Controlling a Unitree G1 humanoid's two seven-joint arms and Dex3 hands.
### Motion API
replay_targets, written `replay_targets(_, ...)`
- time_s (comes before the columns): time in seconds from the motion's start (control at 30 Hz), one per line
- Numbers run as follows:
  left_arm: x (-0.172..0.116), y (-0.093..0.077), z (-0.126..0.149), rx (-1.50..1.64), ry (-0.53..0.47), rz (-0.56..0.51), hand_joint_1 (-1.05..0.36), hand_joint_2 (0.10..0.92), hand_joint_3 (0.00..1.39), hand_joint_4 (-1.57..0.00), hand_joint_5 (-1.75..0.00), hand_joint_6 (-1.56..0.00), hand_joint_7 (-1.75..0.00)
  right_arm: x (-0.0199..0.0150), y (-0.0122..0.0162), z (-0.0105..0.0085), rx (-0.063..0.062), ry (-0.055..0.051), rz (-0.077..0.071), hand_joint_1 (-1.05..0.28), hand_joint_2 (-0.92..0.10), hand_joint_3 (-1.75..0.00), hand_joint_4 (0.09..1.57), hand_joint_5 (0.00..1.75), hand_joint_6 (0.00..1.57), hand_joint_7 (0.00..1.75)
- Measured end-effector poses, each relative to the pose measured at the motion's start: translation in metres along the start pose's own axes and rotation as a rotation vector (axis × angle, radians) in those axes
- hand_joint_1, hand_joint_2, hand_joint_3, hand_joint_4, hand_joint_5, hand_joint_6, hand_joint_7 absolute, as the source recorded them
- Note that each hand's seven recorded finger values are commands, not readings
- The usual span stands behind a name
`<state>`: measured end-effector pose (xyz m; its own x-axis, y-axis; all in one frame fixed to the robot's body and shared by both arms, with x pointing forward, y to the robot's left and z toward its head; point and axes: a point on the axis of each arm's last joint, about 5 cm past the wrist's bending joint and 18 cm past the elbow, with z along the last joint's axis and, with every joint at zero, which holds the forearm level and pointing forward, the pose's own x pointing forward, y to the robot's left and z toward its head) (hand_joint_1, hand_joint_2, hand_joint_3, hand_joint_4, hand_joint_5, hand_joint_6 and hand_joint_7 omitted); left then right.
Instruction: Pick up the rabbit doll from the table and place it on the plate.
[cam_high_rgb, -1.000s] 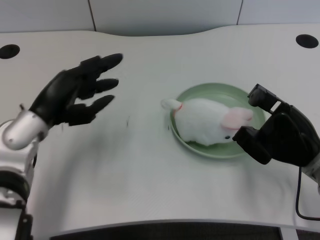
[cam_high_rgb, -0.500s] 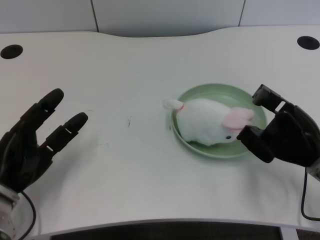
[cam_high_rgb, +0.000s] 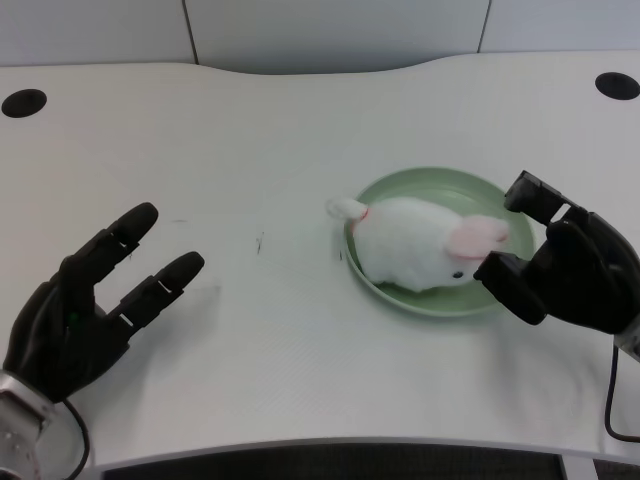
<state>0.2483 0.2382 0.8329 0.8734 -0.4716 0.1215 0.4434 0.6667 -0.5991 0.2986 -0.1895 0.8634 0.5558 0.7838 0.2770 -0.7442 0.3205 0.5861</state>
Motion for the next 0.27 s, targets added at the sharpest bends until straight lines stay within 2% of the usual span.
replay_targets(0.27,-0.0011,0.0012,-0.0013,-0.012,0.011,0.011,-0.88,0.921,0.58,-0.44,-0.05,-0.29,-0.02,-0.0001,0.0,0.0002,-0.003,0.001,0.003,-0.61,-0.91,-0.06,1.06,1.75,0.83,1.75)
